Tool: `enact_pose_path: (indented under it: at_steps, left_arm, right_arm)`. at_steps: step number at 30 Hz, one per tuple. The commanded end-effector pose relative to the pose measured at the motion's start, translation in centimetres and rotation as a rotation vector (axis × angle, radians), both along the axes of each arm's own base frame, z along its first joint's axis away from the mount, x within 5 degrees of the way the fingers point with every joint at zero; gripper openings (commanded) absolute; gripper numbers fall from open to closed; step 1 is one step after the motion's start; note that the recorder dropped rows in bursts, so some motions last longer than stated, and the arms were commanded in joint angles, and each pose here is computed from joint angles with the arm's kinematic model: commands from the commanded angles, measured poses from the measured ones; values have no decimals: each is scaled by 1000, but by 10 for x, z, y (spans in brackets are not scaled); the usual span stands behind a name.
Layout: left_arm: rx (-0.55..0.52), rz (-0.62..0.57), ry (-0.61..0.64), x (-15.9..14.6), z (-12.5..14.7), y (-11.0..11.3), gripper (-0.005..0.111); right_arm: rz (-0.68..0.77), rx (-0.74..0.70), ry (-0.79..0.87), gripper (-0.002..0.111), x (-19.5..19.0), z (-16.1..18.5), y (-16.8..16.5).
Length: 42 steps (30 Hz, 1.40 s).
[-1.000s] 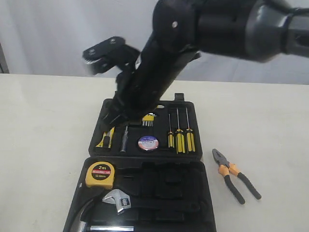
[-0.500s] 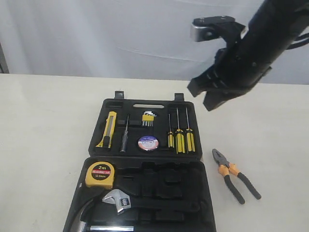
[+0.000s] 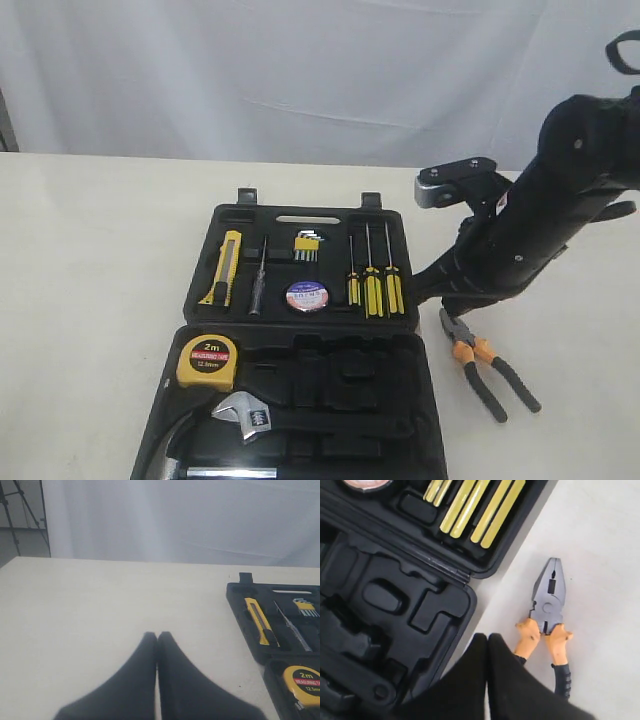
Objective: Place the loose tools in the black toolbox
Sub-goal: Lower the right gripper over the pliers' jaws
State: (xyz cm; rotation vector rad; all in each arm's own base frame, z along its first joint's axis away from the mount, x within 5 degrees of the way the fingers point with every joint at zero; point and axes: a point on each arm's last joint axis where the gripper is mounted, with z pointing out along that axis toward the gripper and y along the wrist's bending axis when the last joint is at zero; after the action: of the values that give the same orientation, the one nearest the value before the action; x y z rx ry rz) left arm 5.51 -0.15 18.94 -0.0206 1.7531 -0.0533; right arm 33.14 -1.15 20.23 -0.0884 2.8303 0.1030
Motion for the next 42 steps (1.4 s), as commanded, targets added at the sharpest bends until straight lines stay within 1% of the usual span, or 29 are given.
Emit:
enact_pose_path:
  at_steps: [1,9,16,18,20,23,31,42]
  left_arm:
    - [-2,-2,-1,0,-1,0,0]
    - [-2,-2,-1,0,-1,0,0]
    - [-2,-2,-1,0,-1,0,0]
    - [-2,-2,-1,0,-1,0,0]
    - [-2,-2,-1,0,-1,0,0]
    - [-2,-2,-1,0,-1,0,0]
    - [-2,-2,-1,0,-1,0,0]
    - [-2,-2,-1,0,-1,0,0]
  right_arm:
    - [-53,6,-3,-1,4,-8,-3]
    - [-33,-31,-6,-1,4,-7,-5]
    - [-14,-82,-130,-1,21,11,-10]
    - [-39,-64,-145,-1,24,13,-9]
    - [-97,-28,-153,-1,25,14,-8]
    - [-165,1,-120,-1,23,13,-8]
    - [-175,9,12,-1,12,10,-7]
    - [-145,-1,44,-1,10,10,-6]
